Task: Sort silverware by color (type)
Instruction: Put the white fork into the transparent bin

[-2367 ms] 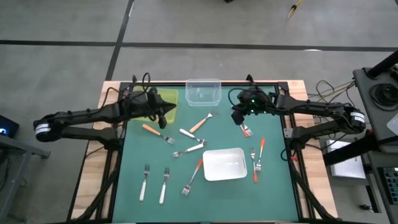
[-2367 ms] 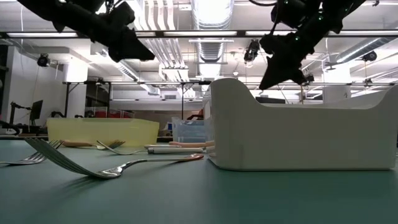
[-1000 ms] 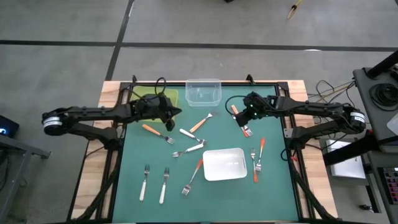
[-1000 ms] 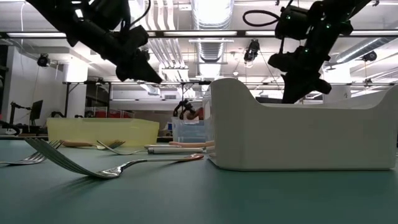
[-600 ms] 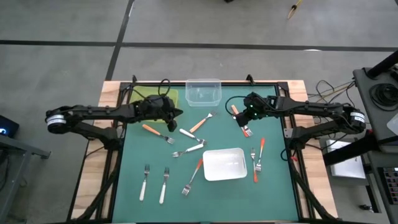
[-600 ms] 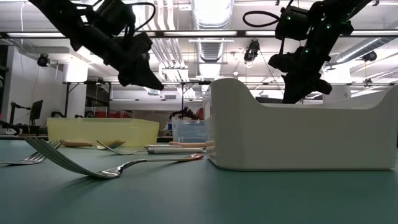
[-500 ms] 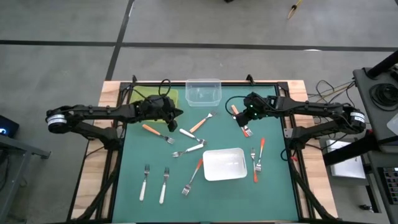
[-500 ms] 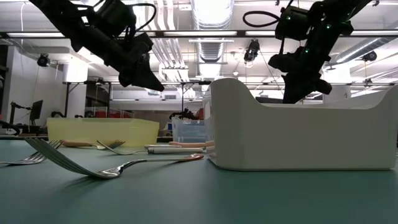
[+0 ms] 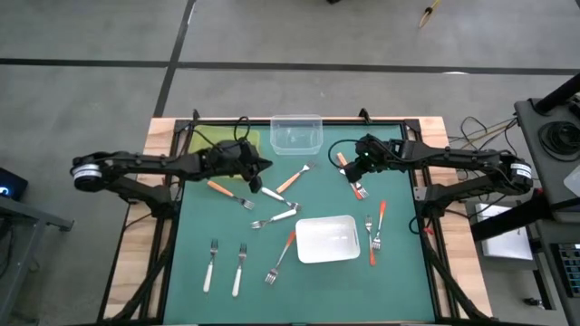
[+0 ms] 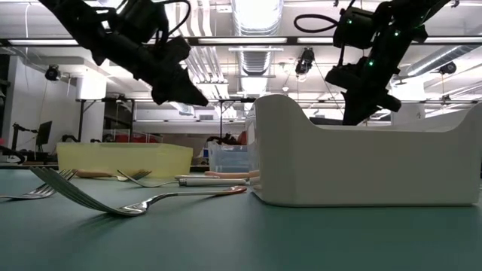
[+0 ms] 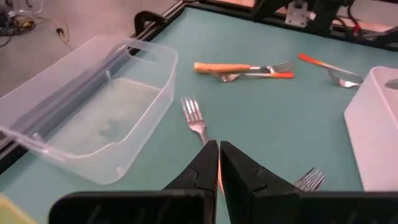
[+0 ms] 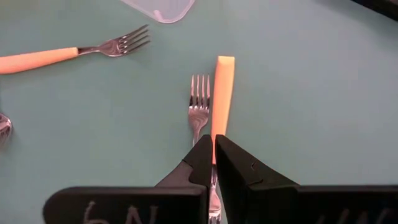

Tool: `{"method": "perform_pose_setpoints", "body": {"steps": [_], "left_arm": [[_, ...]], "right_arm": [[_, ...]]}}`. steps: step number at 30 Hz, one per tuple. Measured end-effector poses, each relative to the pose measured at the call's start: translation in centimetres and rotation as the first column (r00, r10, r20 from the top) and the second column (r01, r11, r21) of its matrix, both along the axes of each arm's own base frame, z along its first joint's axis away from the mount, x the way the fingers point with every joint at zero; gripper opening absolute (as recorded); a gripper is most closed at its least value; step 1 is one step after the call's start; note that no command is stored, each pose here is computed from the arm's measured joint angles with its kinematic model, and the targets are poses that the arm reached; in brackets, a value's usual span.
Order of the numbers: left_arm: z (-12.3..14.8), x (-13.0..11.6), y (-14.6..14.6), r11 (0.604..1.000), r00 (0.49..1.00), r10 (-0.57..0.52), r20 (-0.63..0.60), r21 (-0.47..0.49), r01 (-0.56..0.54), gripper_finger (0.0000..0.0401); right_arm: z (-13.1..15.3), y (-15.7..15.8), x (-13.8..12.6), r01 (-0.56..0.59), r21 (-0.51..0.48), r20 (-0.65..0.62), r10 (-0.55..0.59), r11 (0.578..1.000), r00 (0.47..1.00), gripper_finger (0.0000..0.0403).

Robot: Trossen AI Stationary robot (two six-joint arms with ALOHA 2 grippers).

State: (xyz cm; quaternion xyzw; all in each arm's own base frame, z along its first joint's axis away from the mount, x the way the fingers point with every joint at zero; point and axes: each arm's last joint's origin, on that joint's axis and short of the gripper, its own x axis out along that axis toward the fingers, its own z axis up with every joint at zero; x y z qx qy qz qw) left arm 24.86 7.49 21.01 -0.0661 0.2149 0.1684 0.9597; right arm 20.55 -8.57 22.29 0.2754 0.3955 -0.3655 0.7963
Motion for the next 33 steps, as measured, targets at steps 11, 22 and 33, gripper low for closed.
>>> {"method": "perform_pose_setpoints", "body": {"steps": [11, 22, 33], "left_arm": [[-1.1, 2.2, -1.5, 0.998, 0.995, -0.068, 0.067, 0.009, 0.067, 0.0000], [-2.2, 5.2, -1.8, 0.995, 0.994, -0.098, -0.039, -0.019, 0.097, 0.0000], [-2.9, 8.0, -2.5, 1.000, 0.956, -0.028, -0.292, -0.018, 0.024, 0.0000]], "right_arm": [[0.1, -0.2, -0.1, 0.028, -0.083, -0.032, -0.031, 0.996, 0.999, 0.0011], [0.5, -0.5, 0.4, -0.014, -0.142, -0.001, 0.014, 0.990, 1.000, 0.0011], [0.7, -0.6, 0.6, -0.109, -0.207, -0.030, 0.105, 0.972, 0.994, 0.0011]]}}
